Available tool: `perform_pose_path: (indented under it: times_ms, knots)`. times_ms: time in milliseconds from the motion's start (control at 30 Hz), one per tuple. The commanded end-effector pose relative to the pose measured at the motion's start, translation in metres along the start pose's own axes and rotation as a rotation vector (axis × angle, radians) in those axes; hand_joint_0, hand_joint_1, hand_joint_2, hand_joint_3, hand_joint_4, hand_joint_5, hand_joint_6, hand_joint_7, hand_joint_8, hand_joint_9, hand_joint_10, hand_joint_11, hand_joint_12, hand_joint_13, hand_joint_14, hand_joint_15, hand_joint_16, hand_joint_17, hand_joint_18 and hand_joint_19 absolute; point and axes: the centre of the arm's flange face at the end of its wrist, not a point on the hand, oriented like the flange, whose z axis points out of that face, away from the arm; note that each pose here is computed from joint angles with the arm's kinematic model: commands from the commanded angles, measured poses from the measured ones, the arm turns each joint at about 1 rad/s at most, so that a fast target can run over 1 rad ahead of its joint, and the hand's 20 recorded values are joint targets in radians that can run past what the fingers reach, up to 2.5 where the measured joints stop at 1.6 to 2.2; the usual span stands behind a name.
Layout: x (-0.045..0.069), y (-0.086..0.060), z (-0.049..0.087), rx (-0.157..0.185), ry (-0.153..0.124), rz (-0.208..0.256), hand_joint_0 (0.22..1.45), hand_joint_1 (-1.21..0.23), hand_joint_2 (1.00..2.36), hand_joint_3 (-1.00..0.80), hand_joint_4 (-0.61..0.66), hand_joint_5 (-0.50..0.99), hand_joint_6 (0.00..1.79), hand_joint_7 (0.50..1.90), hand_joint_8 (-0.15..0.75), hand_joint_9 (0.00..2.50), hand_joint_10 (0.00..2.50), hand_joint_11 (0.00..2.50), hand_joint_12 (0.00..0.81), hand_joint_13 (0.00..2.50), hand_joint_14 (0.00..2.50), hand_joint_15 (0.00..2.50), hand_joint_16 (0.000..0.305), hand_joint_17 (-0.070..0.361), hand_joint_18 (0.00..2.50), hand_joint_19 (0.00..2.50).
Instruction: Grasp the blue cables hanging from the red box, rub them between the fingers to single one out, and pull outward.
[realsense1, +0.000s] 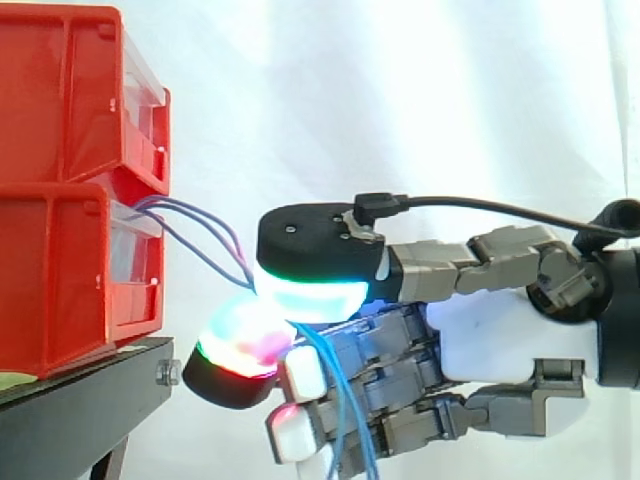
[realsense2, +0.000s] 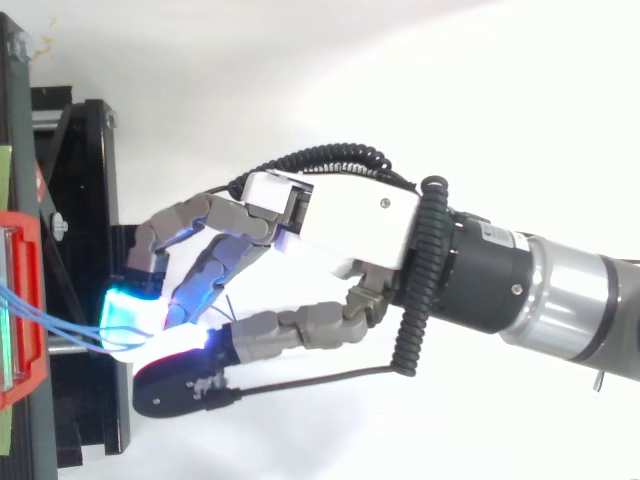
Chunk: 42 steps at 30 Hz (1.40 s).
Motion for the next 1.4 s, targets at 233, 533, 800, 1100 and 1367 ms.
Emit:
perform_pose_path:
  times_ms: [233,533,800,1100,1367]
  knots:
    - [-0.012,0.025,-0.018,0.105,0.041,-0.059,0.75,-0.96,1.01,-0.43,0.2,-0.19,0.9,0.85,0.263,1.13,0.02,0.79,0.31,0.99,0.03,0.67,0.046,0.105,0.74,0.61]
    - [-0.015,0.026,-0.02,0.116,0.06,-0.064,0.58,-0.81,1.0,-0.5,0.22,-0.17,0.88,0.91,0.268,1.23,0.02,0.78,0.318,1.03,0.03,0.68,0.047,0.107,0.78,0.67]
    - [-0.02,0.038,-0.021,0.11,0.056,-0.061,0.54,-0.65,1.0,-0.5,0.21,-0.16,0.85,0.93,0.281,1.27,0.02,0.73,0.331,1.05,0.03,0.68,0.05,0.112,0.8,0.68]
    - [-0.023,0.039,-0.02,0.109,0.053,-0.059,0.6,-0.71,1.02,-0.24,0.15,-0.15,0.88,1.0,0.281,1.28,0.03,0.75,0.325,1.05,0.03,0.68,0.048,0.107,0.79,0.69]
    - [-0.028,0.046,-0.026,0.14,0.065,-0.074,0.63,-0.84,1.02,-0.13,-0.02,-0.17,0.91,1.03,0.28,1.25,0.03,0.8,0.323,1.03,0.03,0.68,0.048,0.107,0.79,0.67]
